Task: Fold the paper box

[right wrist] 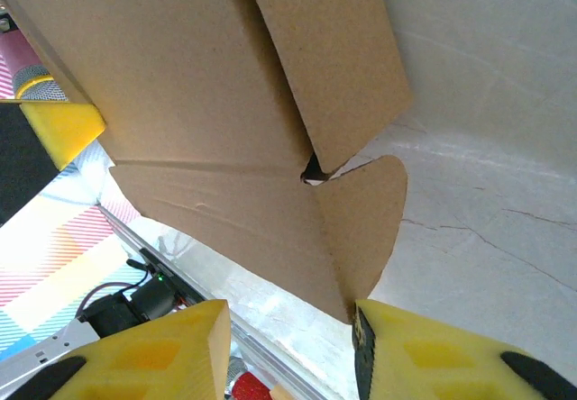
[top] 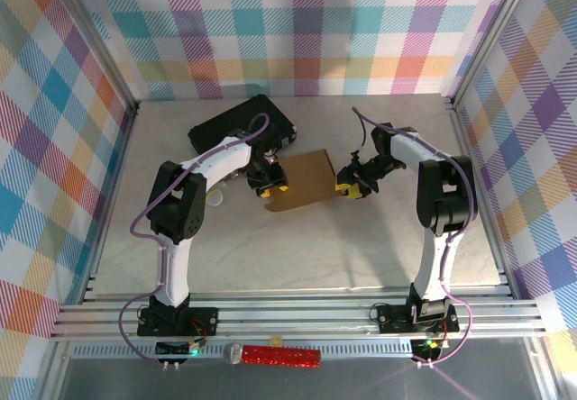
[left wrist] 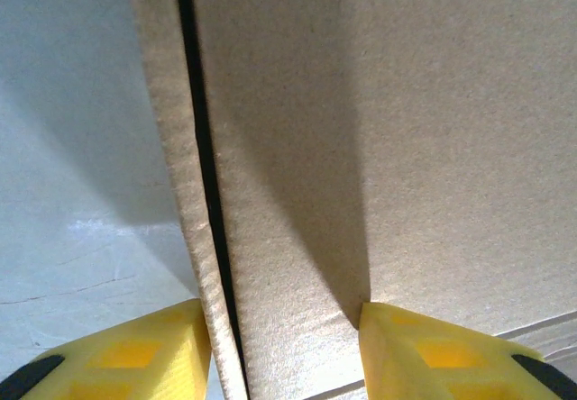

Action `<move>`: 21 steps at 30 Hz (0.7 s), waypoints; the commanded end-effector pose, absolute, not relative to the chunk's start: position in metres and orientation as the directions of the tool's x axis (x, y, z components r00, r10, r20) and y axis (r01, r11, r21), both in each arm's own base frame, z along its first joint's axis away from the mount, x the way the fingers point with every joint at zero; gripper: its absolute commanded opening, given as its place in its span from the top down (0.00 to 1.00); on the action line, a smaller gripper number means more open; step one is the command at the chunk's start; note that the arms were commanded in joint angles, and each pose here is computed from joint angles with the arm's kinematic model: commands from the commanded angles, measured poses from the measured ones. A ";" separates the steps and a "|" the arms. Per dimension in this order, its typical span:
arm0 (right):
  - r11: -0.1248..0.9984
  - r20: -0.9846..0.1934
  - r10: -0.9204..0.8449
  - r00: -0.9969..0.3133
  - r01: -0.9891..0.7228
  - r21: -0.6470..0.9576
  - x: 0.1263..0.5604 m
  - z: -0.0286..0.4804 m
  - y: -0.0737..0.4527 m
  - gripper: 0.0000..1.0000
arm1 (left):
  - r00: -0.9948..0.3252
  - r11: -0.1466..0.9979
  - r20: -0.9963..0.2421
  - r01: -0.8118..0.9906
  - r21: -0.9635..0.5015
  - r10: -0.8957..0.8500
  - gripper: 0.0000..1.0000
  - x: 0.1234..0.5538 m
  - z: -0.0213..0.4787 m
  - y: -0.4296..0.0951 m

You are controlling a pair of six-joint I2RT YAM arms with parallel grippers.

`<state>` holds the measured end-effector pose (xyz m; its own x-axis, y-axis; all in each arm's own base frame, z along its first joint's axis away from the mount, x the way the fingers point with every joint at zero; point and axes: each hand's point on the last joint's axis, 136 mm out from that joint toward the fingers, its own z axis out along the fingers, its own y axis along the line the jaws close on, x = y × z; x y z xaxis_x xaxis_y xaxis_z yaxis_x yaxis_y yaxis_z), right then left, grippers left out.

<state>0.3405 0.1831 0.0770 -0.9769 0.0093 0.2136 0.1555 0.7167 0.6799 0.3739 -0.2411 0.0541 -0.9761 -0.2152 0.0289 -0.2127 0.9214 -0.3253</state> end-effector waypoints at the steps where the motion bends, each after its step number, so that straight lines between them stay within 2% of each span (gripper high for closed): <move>1: 0.696 0.198 -0.010 -0.980 0.136 0.706 0.341 0.084 0.188 0.61 | -0.969 0.935 0.012 -0.242 -0.259 -0.247 0.56 0.386 0.030 -0.225; 12: 0.703 0.168 -0.018 -0.986 0.107 0.703 0.358 0.075 0.189 0.59 | -0.971 0.937 0.014 -0.234 -0.259 -0.238 0.56 0.387 0.029 -0.226; 16: 0.767 0.069 -0.008 -0.998 0.038 0.640 0.365 0.089 0.172 0.58 | -0.971 0.938 0.011 -0.232 -0.257 -0.237 0.56 0.387 0.031 -0.224; 21: 0.793 -0.062 0.017 -0.998 -0.024 0.609 0.373 0.103 0.162 0.52 | -0.971 0.938 0.012 -0.233 -0.256 -0.238 0.56 0.388 0.031 -0.222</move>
